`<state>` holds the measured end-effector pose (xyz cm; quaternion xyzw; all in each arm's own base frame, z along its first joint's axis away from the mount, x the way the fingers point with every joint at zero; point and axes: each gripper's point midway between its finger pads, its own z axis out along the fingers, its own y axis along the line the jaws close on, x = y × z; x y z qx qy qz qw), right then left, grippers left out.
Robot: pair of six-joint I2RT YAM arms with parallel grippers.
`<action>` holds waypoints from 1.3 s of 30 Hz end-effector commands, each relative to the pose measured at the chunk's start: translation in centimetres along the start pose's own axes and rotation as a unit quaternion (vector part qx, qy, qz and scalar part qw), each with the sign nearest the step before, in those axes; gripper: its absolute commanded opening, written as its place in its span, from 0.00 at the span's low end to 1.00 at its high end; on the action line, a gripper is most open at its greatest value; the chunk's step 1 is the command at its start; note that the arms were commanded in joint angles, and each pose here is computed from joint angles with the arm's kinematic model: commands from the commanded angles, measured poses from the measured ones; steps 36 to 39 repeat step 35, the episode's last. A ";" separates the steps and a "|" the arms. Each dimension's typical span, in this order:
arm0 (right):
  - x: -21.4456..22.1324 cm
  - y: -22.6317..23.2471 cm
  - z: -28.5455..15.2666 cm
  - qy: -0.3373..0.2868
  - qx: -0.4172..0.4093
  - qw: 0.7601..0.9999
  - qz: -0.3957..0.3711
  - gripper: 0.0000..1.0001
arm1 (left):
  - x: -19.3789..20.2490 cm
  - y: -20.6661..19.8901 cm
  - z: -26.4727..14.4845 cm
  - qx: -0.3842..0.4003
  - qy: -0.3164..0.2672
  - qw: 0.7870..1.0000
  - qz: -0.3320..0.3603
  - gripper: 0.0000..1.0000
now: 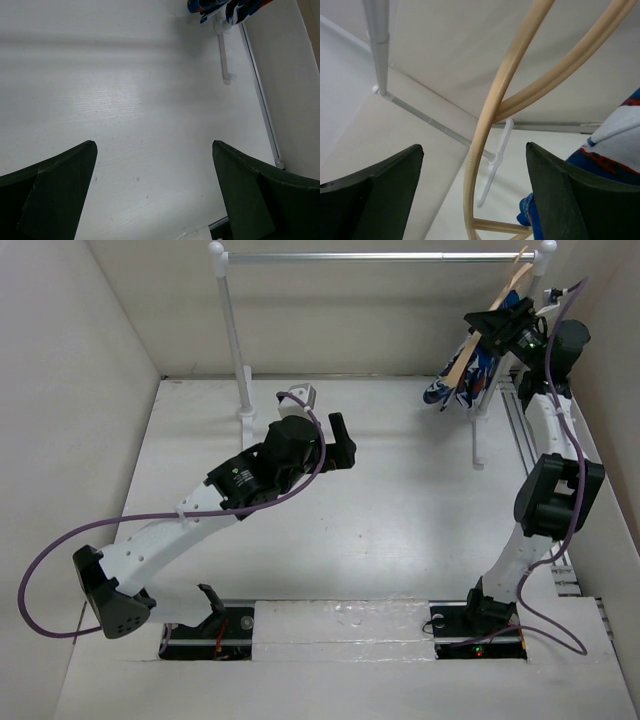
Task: Place the trousers on the hanger
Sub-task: Place the hanger at the clothesline, then reset both arms
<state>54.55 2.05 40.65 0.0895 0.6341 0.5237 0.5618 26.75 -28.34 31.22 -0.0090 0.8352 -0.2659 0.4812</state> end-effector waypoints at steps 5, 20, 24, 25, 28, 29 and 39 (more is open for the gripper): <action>-3.9 5.3 -4.1 -0.062 0.025 0.988 -0.143 0.91 | -2.4 -0.4 -0.7 -0.004 -0.036 0.999 -0.009 0.98; 4.1 3.6 -16.8 -0.052 0.266 0.931 -0.243 1.00 | -5.3 0.8 -2.6 -0.034 -0.081 0.996 -0.005 0.99; 12.7 2.5 -19.4 0.010 0.302 0.922 -0.243 1.00 | -2.7 2.6 -2.6 -0.048 -0.057 0.997 -0.006 0.98; 14.5 2.8 -19.9 0.023 0.291 0.925 -0.243 1.00 | -1.2 3.5 -2.3 -0.055 -0.042 0.998 -0.001 0.98; 22.3 -0.6 -22.2 0.124 0.316 0.916 -0.215 1.00 | 1.3 4.7 -2.3 -0.054 -0.017 0.998 0.000 0.98; 24.4 -1.6 -23.6 0.144 0.324 0.911 -0.211 1.00 | 1.7 4.8 -2.6 -0.048 -0.013 0.999 -0.002 0.97; 27.9 -1.8 -26.2 0.169 0.319 0.908 -0.214 1.00 | 3.1 4.5 -1.9 -0.034 0.001 0.999 -0.016 0.97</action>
